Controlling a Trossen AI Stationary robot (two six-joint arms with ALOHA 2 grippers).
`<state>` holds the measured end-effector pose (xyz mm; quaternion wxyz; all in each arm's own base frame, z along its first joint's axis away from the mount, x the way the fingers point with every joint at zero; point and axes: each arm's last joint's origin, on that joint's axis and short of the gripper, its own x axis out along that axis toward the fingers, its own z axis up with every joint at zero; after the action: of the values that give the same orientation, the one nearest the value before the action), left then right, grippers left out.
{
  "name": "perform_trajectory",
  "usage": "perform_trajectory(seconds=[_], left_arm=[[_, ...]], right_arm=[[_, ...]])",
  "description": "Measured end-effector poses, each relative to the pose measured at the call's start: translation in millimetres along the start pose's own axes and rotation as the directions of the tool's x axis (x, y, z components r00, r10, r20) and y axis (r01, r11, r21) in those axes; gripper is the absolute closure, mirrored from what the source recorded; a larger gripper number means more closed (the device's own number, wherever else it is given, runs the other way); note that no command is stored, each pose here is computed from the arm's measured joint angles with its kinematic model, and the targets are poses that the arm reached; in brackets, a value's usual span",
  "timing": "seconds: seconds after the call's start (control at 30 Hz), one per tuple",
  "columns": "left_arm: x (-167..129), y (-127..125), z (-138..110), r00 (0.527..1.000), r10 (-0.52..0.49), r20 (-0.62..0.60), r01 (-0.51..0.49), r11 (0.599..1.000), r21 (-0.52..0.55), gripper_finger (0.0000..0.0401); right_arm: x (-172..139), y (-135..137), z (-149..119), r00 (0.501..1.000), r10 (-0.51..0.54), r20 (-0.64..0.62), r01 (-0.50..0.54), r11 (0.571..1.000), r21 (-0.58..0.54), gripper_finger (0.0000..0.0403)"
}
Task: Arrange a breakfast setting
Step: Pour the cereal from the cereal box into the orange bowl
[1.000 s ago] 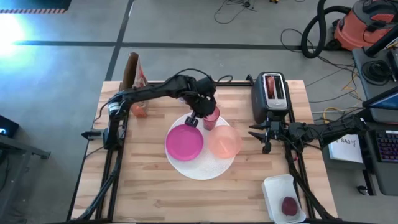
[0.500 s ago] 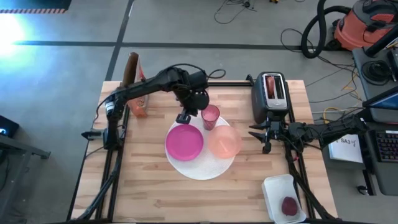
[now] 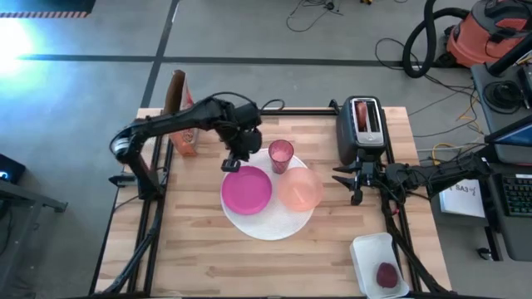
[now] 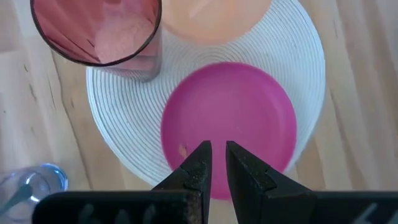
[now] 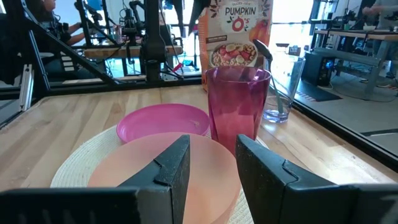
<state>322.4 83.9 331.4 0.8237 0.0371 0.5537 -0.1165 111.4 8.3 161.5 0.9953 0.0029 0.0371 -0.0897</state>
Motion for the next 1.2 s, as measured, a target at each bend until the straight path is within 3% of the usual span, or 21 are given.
perform_trajectory(seconds=[0.37,0.6,0.83,1.2], left_arm=[[56,-19,-60,0.985,0.016,0.170,0.002,0.994,-0.107,0.0371],[80,-34,-83,0.968,0.029,0.251,0.023,0.979,-0.201,0.0371],[91,-48,-89,0.953,0.025,0.303,0.037,0.980,-0.197,0.0372],[104,-49,-80,0.940,0.092,0.327,-0.026,0.980,-0.200,0.0372]], right_arm=[[0,0,0,1.000,0.000,0.000,0.000,1.000,0.000,0.0284],[0,0,0,1.000,0.000,0.000,0.000,1.000,0.000,0.0284],[0,0,0,1.000,0.000,0.000,0.000,1.000,0.000,0.0284],[0,0,0,1.000,0.000,0.000,0.000,1.000,0.000,0.0284]])
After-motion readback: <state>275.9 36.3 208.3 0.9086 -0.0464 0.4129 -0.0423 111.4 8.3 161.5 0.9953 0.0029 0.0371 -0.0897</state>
